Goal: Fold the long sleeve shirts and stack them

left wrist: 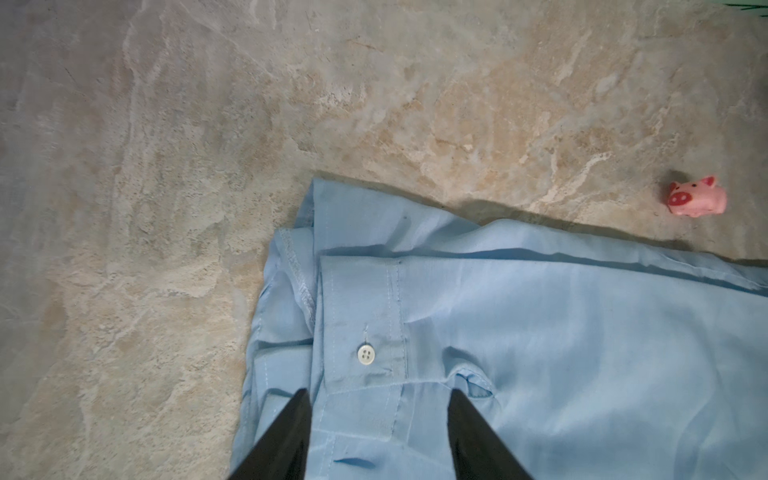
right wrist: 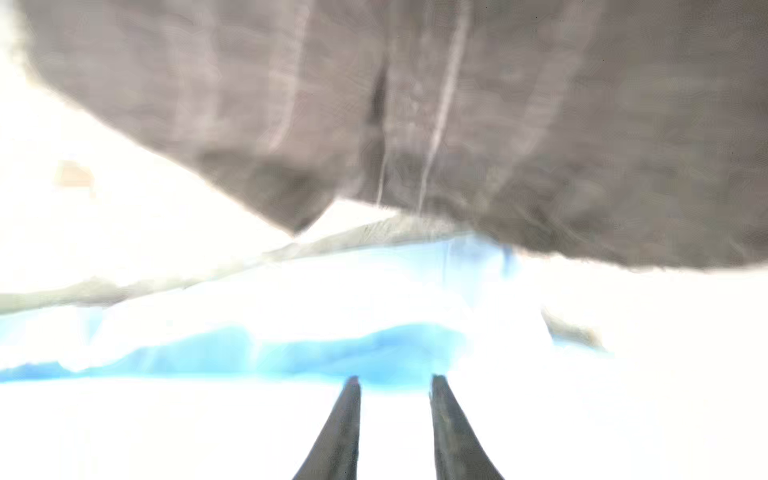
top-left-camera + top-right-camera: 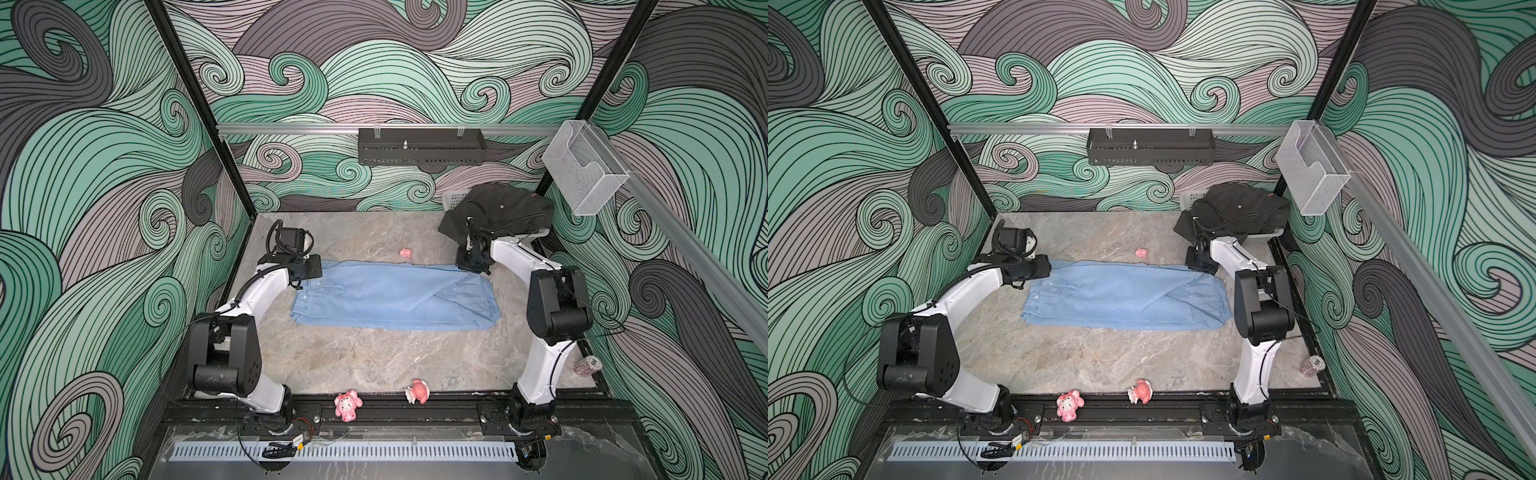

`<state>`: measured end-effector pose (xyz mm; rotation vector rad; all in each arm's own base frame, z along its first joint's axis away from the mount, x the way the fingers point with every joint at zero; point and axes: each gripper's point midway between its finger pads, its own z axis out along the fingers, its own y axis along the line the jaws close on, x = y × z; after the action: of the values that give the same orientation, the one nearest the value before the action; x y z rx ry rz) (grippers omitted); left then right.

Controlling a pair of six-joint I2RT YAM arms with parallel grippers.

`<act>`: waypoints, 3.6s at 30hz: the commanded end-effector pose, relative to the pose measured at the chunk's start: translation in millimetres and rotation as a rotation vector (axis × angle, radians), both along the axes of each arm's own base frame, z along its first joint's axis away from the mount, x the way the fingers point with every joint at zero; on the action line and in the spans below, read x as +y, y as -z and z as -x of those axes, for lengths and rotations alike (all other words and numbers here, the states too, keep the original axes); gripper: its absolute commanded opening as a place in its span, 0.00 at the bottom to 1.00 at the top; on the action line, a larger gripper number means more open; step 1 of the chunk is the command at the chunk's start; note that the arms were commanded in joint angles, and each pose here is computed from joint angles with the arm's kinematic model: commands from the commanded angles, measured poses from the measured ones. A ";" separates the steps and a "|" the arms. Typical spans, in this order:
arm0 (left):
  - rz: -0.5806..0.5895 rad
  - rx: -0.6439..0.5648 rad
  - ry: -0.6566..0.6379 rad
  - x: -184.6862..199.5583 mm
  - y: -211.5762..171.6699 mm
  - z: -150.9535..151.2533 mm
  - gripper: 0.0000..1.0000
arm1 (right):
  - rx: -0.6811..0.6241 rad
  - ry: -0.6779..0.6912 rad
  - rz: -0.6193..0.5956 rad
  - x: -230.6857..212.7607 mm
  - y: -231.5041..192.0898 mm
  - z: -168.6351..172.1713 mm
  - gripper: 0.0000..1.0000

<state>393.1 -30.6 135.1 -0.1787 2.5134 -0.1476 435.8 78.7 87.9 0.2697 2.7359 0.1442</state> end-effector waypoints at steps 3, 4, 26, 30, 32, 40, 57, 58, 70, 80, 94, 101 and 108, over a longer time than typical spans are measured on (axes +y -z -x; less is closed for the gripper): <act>0.030 -0.217 0.080 -9.4 -88.8 0.1 0.57 | -0.054 0.030 -0.042 6.4 -51.7 31.6 0.38; 0.068 -0.223 0.100 -16.3 -92.9 1.4 0.57 | -0.049 0.031 -0.066 9.6 -52.5 37.6 0.38; 0.527 0.866 -0.037 -61.1 128.7 52.3 0.39 | 0.397 0.112 -0.101 50.0 85.1 134.7 0.37; 0.541 0.923 -0.100 -50.9 140.2 90.3 0.39 | 0.390 0.026 -0.072 57.6 90.8 108.6 0.37; 0.565 0.915 -0.132 -46.4 136.3 105.2 0.40 | 0.383 0.001 -0.076 63.5 90.8 95.0 0.36; 0.634 0.887 -0.168 -48.6 116.9 134.7 0.40 | 0.373 -0.099 -0.111 95.2 86.5 42.4 0.35; 0.779 0.890 -0.180 -85.6 115.8 151.8 0.40 | 0.209 -0.274 -0.146 143.7 93.4 -64.4 0.36; 0.785 0.889 -0.172 -91.4 114.5 154.4 0.41 | 0.192 -0.292 -0.150 147.6 92.0 -70.2 0.37; 0.822 0.891 -0.154 -163.8 124.2 165.2 0.41 | -0.103 -0.432 -0.187 179.3 -17.4 -112.7 0.62; 0.819 0.805 -0.225 -191.5 121.3 153.7 0.42 | -0.143 -0.390 -0.114 136.8 -95.8 -48.6 0.73; 0.490 0.529 0.126 -166.6 16.6 113.5 0.67 | 0.178 -0.220 -0.215 109.3 21.6 56.7 0.73; 0.298 0.749 0.203 -150.8 74.8 125.3 0.81 | 0.266 -0.211 -0.196 109.3 61.1 57.7 0.74; 0.237 0.797 0.184 -131.4 91.7 137.2 0.81 | 0.274 -0.265 -0.212 122.3 78.3 36.2 0.72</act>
<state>266.0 -176.6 41.2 -0.1688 3.2671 -0.6178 394.5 197.0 23.0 0.0065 3.0040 0.4778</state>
